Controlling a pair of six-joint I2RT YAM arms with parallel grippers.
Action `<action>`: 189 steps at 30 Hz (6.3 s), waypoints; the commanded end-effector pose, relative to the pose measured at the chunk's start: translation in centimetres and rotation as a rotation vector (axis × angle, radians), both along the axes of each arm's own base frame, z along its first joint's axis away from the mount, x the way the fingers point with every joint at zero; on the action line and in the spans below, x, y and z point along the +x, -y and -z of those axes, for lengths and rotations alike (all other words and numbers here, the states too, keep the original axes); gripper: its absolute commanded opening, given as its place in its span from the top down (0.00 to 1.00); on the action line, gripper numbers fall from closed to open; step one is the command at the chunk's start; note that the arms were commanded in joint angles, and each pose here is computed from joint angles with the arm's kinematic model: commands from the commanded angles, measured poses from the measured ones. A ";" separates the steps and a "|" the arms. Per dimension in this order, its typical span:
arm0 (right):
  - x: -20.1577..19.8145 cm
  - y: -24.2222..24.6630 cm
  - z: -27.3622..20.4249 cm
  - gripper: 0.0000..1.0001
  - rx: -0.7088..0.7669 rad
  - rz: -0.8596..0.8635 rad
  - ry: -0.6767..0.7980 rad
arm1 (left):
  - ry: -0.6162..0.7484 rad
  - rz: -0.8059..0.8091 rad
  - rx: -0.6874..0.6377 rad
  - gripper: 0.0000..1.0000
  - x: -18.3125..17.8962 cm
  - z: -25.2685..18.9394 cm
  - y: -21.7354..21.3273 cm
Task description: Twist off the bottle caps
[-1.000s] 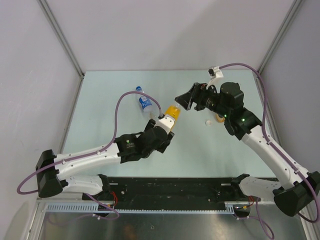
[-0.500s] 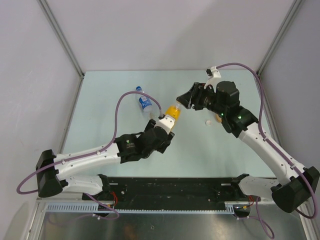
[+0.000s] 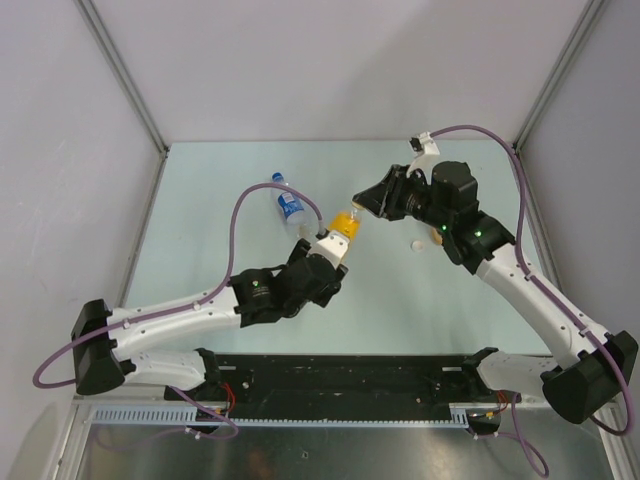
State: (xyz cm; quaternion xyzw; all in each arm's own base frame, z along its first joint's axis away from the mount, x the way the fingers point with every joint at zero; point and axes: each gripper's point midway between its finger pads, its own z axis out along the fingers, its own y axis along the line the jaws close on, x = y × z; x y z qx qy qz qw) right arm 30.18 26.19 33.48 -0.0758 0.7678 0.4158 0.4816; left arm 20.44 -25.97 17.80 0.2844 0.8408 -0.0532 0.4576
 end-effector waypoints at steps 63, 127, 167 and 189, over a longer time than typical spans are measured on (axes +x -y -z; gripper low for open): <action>-17.4 2.3 -15.2 1.00 0.198 -0.646 0.863 | -0.218 1.433 -0.792 1.00 -20.4 -12.2 5.5; -4.2 1.7 18.0 0.04 -0.318 -0.158 -0.073 | 0.015 0.238 -0.478 1.00 -2.0 -2.6 1.2; -7.1 -2.3 -6.0 0.55 0.300 -0.365 0.274 | -0.065 0.387 -0.505 1.00 -3.8 -4.2 4.0; -6.4 -1.9 -4.3 1.00 0.208 -0.327 0.287 | -0.030 0.354 -0.537 0.04 -3.6 -5.4 3.3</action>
